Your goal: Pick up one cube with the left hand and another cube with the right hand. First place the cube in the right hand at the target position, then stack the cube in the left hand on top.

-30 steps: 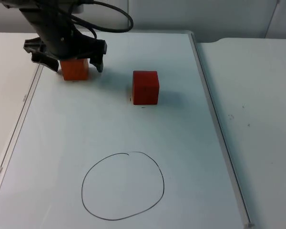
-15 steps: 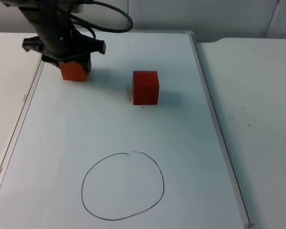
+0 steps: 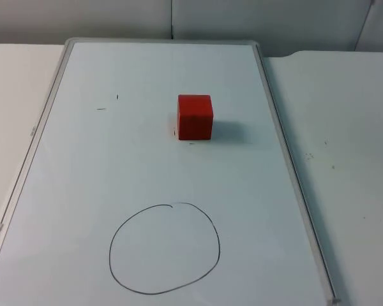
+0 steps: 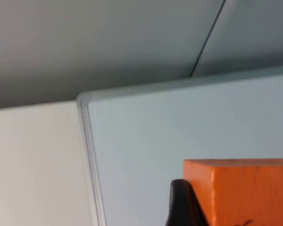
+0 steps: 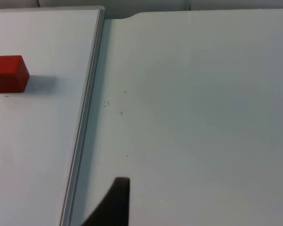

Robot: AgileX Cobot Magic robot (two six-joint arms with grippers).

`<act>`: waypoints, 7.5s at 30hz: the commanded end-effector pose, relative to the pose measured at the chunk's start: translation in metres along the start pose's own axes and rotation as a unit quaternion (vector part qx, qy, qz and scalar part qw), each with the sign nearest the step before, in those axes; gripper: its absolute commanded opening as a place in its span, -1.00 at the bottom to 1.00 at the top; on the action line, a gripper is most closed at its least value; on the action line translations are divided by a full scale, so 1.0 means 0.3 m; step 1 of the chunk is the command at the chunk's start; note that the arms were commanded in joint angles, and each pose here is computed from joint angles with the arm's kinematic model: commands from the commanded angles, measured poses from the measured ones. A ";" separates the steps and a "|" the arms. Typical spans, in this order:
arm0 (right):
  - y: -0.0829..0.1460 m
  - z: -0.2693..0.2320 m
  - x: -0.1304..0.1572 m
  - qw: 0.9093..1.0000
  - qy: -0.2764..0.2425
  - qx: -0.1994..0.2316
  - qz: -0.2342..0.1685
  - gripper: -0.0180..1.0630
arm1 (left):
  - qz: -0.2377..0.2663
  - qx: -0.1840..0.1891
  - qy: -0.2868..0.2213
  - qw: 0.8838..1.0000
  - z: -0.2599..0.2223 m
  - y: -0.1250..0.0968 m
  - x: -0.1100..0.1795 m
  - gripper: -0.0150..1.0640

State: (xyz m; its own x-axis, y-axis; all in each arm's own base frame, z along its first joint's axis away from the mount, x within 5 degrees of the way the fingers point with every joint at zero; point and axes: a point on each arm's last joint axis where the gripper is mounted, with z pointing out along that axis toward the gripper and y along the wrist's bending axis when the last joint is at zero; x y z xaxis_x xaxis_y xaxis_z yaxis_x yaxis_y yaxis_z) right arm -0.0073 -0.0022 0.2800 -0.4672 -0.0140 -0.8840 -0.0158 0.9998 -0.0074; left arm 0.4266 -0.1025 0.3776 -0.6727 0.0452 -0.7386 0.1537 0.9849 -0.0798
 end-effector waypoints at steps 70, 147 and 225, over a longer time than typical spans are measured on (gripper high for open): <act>0.533 0.894 -0.780 0.963 0.171 -0.205 -0.044 0.88 | 0.062 -0.017 -0.199 0.978 -0.835 0.142 1.012 -0.57; 0.918 1.249 -0.641 0.964 0.217 -0.105 -0.111 -0.97 | 0.056 -0.010 -0.318 0.947 -0.906 0.159 1.127 -0.57; 0.490 0.288 -0.143 0.900 0.137 -0.325 -0.255 -0.97 | 0.059 -0.012 -0.311 0.948 -0.902 0.160 1.130 -0.57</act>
State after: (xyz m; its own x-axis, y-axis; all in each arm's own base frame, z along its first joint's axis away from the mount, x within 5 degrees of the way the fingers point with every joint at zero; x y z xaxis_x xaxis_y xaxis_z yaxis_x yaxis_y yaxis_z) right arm 0.0859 0.1430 0.2733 -0.4704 -0.5700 -0.6737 -0.7550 0.6551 -0.0271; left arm 0.0106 0.0059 0.3043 -0.1066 0.0609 -0.9924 0.1668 0.9851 0.0426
